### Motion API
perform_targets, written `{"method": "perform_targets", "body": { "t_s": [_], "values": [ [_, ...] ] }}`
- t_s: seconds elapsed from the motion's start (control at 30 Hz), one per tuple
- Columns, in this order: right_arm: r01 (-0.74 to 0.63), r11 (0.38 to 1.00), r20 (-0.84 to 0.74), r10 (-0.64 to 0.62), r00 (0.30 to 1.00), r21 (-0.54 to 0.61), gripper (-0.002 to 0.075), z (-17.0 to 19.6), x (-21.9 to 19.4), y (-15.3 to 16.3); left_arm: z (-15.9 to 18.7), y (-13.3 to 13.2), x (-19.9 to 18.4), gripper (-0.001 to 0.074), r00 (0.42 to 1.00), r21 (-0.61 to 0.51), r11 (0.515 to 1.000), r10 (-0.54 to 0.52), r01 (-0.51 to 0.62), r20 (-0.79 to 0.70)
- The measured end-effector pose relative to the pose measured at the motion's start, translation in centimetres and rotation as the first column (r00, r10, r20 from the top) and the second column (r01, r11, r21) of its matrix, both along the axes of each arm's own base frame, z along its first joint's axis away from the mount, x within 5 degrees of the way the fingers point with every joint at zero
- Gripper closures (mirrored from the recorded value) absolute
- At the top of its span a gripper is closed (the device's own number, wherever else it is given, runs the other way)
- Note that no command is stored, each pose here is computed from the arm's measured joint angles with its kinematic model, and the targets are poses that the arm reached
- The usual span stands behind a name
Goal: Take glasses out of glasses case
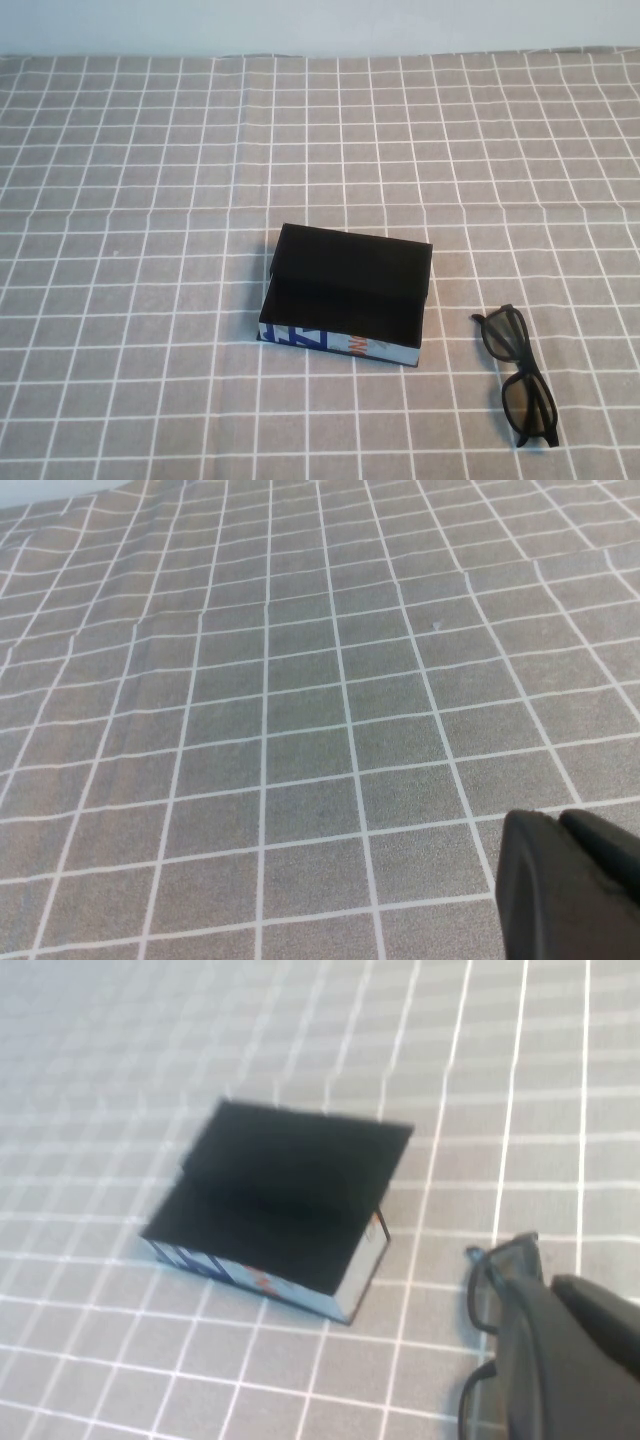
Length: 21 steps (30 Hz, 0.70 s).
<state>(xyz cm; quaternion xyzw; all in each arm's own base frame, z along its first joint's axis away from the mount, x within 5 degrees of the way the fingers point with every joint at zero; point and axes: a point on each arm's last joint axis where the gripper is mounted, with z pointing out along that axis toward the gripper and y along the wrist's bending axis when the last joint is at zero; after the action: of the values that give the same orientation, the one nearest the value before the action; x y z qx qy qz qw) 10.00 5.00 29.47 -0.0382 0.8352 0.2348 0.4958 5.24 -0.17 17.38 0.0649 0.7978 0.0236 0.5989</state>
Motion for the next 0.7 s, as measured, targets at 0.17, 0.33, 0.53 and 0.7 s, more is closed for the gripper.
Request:
{"method": "perform_targets", "body": {
  "t_s": [0.17,0.33,0.53,0.7],
  "values": [
    [-0.001,0.999,0.123,-0.005,0.992,0.051,0.0741,-1.4,-3.4,-1.4,0.0,0.0,0.0,0.0739,1.000,0.000,1.000,0.000,0.000,0.000],
    [-0.005,0.997,0.192,-0.011,0.981,0.080,0.0741,-1.8,-4.7,-2.0,0.0,0.0,0.0,0.0739,1.000,0.000,1.000,0.000,0.000,0.000],
    [-0.004,0.997,0.164,-0.008,0.986,0.071,0.0742,-3.0,-4.7,-2.0,0.0,0.0,0.0,0.0739,1.000,0.000,1.000,0.000,0.000,0.000],
    [-0.006,0.999,0.112,0.001,0.994,0.048,0.0743,-4.3,-4.7,-1.9,0.0,0.0,0.0,0.0739,1.000,0.000,1.000,0.000,0.000,0.000]
  ]
}}
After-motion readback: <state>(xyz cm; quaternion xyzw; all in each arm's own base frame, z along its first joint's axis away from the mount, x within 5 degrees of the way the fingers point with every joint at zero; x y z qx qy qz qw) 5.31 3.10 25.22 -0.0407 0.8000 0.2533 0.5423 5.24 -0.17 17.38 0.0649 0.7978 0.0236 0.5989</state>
